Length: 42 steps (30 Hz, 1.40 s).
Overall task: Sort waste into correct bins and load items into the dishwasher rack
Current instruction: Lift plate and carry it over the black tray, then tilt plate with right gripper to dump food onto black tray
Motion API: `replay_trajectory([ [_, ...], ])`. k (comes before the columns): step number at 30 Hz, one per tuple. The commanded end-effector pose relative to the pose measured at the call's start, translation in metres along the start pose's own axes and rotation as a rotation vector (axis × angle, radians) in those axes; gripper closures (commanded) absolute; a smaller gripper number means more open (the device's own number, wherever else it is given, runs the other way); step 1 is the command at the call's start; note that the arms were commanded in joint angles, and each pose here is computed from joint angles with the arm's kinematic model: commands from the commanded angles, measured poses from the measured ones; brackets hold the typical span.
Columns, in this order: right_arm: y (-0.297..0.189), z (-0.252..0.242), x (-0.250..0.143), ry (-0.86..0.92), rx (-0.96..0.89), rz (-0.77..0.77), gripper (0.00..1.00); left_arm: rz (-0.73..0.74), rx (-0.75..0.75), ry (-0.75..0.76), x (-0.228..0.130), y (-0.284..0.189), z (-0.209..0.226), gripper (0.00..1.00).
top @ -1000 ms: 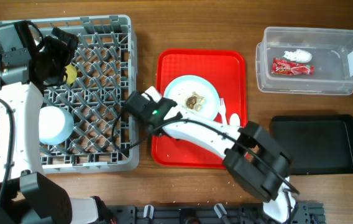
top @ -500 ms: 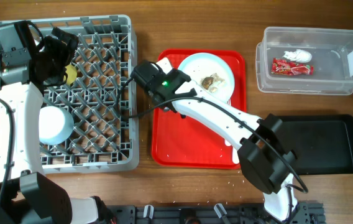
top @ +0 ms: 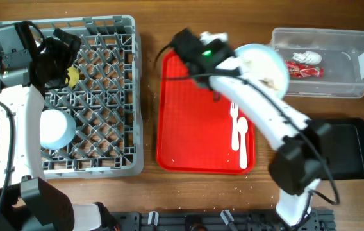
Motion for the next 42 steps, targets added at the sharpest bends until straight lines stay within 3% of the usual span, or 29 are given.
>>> replay_trajectory([
  [1,-0.024,-0.050,0.032,0.210,0.015,-0.050,0.96,-0.022,-0.029,0.003,0.005,-0.010,-0.008,0.00],
  [6,-0.015,-0.110,0.045,0.380,0.007,0.044,0.96,-0.022,-0.029,0.003,0.005,-0.010,-0.008,0.00],
  [14,0.024,-0.198,0.033,0.595,-0.127,0.271,0.96,-0.022,-0.029,0.003,0.005,-0.010,-0.008,0.00],
  [22,0.084,-0.237,-0.002,0.757,-0.134,0.452,0.96,-0.022,-0.029,0.003,0.005,-0.010,-0.008,0.00],
  [34,0.083,-0.297,0.003,0.824,0.282,0.472,0.96,-0.022,-0.029,0.003,0.005,-0.010,-0.008,0.00],
  [37,0.083,-0.298,0.003,0.809,0.509,0.472,0.96,-0.022,-0.029,0.003,0.005,-0.010,-0.008,0.00],
  [42,0.085,-0.305,-0.010,0.830,0.577,0.505,0.96,-0.022,-0.029,0.003,0.005,-0.010,-0.008,0.00],
])
Point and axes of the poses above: each gripper's point midway between its finger pads, its own y axis out along the fingers, its own z axis along the line the jaws close on, x = y × z, the point moved 5 cm from there along -y, back along the fingers, and after that the axes turned 11 degrees about y, right-handed, at the moved point
